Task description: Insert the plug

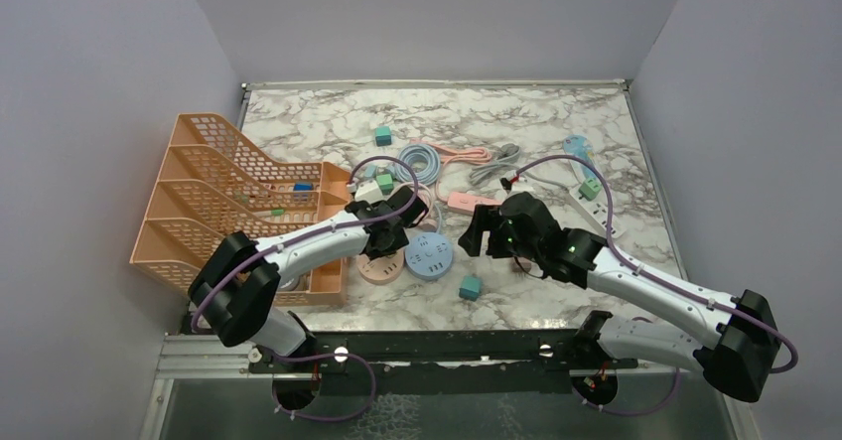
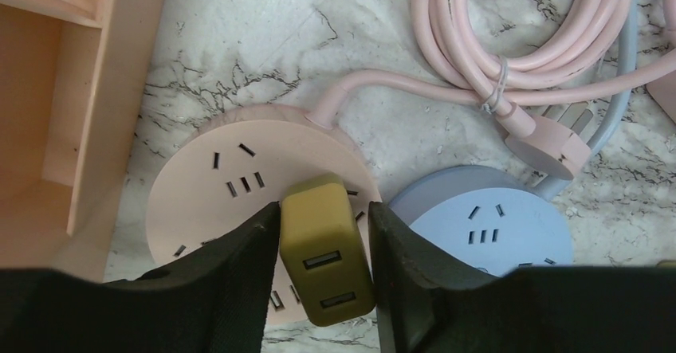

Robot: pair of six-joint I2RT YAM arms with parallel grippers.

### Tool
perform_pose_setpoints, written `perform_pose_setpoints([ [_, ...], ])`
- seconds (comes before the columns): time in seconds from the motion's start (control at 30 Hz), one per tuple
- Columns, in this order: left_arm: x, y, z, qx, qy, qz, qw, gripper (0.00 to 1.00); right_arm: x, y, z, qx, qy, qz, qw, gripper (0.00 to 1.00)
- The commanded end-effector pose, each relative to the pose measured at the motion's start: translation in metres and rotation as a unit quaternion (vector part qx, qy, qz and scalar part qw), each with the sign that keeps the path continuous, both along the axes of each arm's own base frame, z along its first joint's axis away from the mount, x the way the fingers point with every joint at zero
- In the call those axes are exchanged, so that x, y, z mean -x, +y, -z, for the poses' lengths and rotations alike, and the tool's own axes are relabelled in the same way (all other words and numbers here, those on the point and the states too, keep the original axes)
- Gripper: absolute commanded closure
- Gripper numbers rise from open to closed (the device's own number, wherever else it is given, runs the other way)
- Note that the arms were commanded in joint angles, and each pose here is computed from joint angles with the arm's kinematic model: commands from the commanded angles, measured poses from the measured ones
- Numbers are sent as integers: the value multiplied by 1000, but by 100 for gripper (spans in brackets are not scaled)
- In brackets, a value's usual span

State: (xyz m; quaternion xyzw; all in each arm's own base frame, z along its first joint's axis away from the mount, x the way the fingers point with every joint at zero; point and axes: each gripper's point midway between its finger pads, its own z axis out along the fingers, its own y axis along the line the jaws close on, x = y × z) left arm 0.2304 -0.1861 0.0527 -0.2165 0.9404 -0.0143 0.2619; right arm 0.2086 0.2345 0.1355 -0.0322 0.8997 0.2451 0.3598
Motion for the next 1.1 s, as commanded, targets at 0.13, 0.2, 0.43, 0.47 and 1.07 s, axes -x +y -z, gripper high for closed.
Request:
perform_pose_setpoints([
  [0.13, -14, -4, -10, -6, -19, 11, 1000, 68, 4, 0, 4, 1, 1, -10, 1000, 26],
  [0.2, -14, -4, -10, -9, -17, 14, 1000, 73, 4, 1, 5, 0, 2, -10, 1000, 26],
  [0.43, -20, -11, -5, -32, -8, 55, 998, 81, 3, 2, 7, 0, 5, -7, 1000, 26],
  [0.47, -21, -11, -3, -35, -5, 58, 998, 82, 3, 3, 7, 0, 5, -8, 1000, 26],
  [1.07, 4, -3, 62, -38, 80, 55, 995, 100, 4, -1, 12, 6, 13, 3, 1000, 26],
])
